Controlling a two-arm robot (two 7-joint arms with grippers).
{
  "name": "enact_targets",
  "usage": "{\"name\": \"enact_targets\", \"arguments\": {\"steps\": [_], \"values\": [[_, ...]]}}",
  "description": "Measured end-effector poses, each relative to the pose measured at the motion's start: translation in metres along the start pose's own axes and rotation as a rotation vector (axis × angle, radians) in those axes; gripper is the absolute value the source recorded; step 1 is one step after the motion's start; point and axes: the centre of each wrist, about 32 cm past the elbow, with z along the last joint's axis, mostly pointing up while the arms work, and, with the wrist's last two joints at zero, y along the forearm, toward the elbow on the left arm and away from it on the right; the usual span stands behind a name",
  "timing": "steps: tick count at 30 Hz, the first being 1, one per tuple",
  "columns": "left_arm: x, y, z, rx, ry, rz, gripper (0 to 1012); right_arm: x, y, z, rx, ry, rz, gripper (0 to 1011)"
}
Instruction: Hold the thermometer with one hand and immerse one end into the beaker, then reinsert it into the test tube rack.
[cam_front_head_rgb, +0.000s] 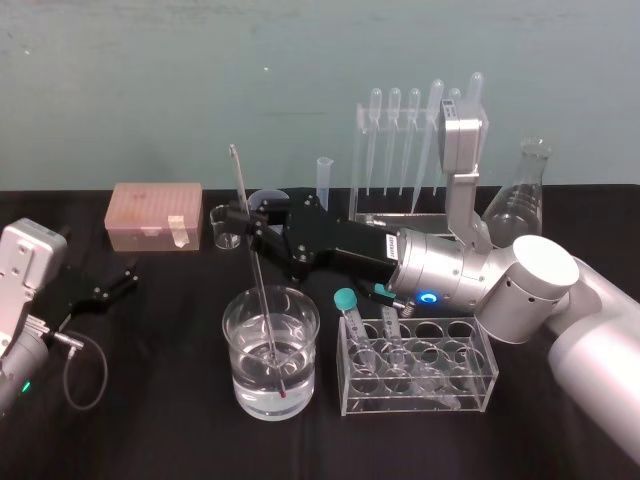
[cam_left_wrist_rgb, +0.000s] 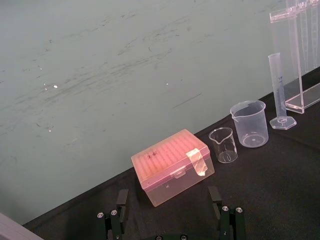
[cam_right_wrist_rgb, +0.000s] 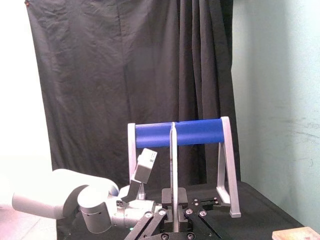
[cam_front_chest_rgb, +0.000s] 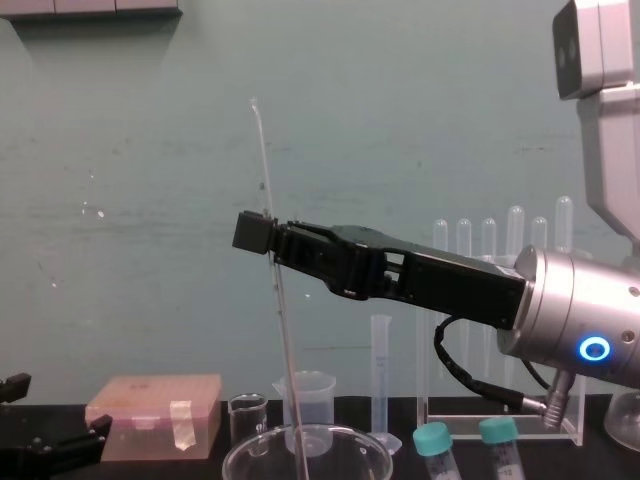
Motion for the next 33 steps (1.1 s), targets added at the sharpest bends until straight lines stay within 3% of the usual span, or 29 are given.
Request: {"name": "enact_targets", "arguments": {"steps": [6, 9, 14, 15, 16, 18, 22, 23, 29, 33], "values": [[0.0000, 0.000, 0.000, 0.000, 0.000, 0.000, 1008, 0.0004, 0.000, 0.005, 0.009, -0.003, -0.002, 56], [0.0000, 0.000, 0.000, 0.000, 0.000, 0.000, 1008, 0.0024, 0.001, 0.015, 0.027, -0.009, 0.000, 56], [0.0000, 0.000, 0.000, 0.000, 0.000, 0.000, 1008, 0.0077, 0.005, 0.046, 0.083, -0.030, 0.008, 56], [0.0000, 0.000, 0.000, 0.000, 0.000, 0.000, 1008, 0.0097, 0.007, 0.057, 0.101, -0.040, 0.013, 56], [0.0000, 0.000, 0.000, 0.000, 0.000, 0.000, 1008, 0.0097, 0.007, 0.057, 0.101, -0.040, 0.013, 56], [0.0000, 0.000, 0.000, 0.000, 0.000, 0.000, 1008, 0.0134, 0.011, 0.083, 0.141, -0.066, 0.027, 56], [0.0000, 0.000, 0.000, 0.000, 0.000, 0.000, 1008, 0.0174, 0.016, 0.110, 0.176, -0.098, 0.045, 56], [0.0000, 0.000, 0.000, 0.000, 0.000, 0.000, 1008, 0.0190, 0.017, 0.123, 0.191, -0.110, 0.051, 56], [0.0000, 0.000, 0.000, 0.000, 0.000, 0.000, 1008, 0.0224, 0.019, 0.160, 0.216, -0.129, 0.047, 56], [0.0000, 0.000, 0.000, 0.000, 0.000, 0.000, 1008, 0.0220, 0.008, 0.181, 0.219, -0.138, 0.009, 56]]}}
